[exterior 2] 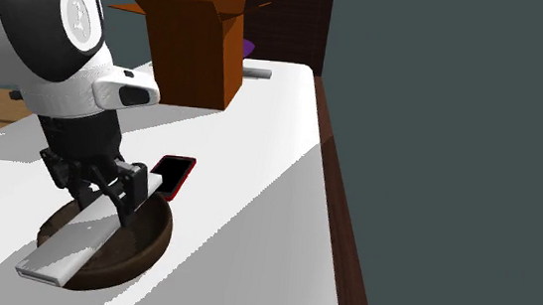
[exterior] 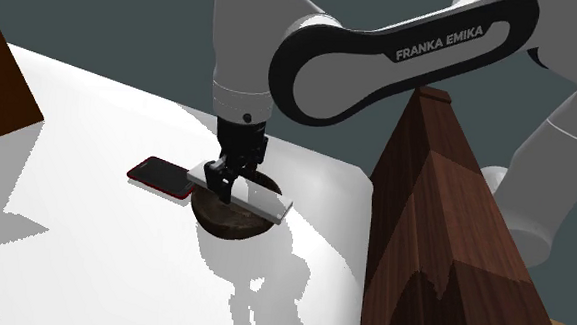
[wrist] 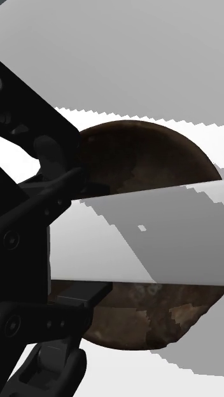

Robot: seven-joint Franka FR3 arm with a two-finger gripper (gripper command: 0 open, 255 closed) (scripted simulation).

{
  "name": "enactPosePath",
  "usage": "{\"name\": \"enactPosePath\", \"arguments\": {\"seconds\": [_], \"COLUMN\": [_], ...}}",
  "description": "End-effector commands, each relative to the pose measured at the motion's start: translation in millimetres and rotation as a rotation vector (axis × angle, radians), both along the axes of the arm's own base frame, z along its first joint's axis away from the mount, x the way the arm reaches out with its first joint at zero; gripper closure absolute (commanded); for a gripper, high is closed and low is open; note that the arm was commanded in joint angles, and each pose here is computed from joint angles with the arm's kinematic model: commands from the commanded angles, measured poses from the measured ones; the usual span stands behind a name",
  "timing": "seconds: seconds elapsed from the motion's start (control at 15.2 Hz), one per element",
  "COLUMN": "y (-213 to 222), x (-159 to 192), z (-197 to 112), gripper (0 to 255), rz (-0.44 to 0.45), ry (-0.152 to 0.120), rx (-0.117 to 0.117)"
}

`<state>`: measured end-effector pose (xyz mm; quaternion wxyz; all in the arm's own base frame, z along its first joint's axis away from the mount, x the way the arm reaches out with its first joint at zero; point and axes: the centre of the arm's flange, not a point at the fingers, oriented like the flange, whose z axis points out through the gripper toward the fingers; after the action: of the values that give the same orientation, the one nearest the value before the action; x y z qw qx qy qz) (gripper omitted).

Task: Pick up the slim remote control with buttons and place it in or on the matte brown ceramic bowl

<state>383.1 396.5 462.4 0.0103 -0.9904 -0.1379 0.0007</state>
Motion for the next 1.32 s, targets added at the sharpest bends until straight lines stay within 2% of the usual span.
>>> {"name": "enactPosePath", "arguments": {"seconds": [0.0,0.07,0.13,0.46,0.73,1.25], "y": [-1,-1,0,-1,-1,-1], "x": [0,0,0,0,1,1], "z": [-2,-2,-1,-2,48,48], "gripper": [255,255,0,0,0,0], "rz": [-0.001,-0.001,-0.001,-0.001,-0.001,-0.001], "ry": [0.002,0.002,0.002,0.002,0.002,0.002], "rx": [-0.001,-0.001,-0.001,-0.001,-0.001,-0.001]}}
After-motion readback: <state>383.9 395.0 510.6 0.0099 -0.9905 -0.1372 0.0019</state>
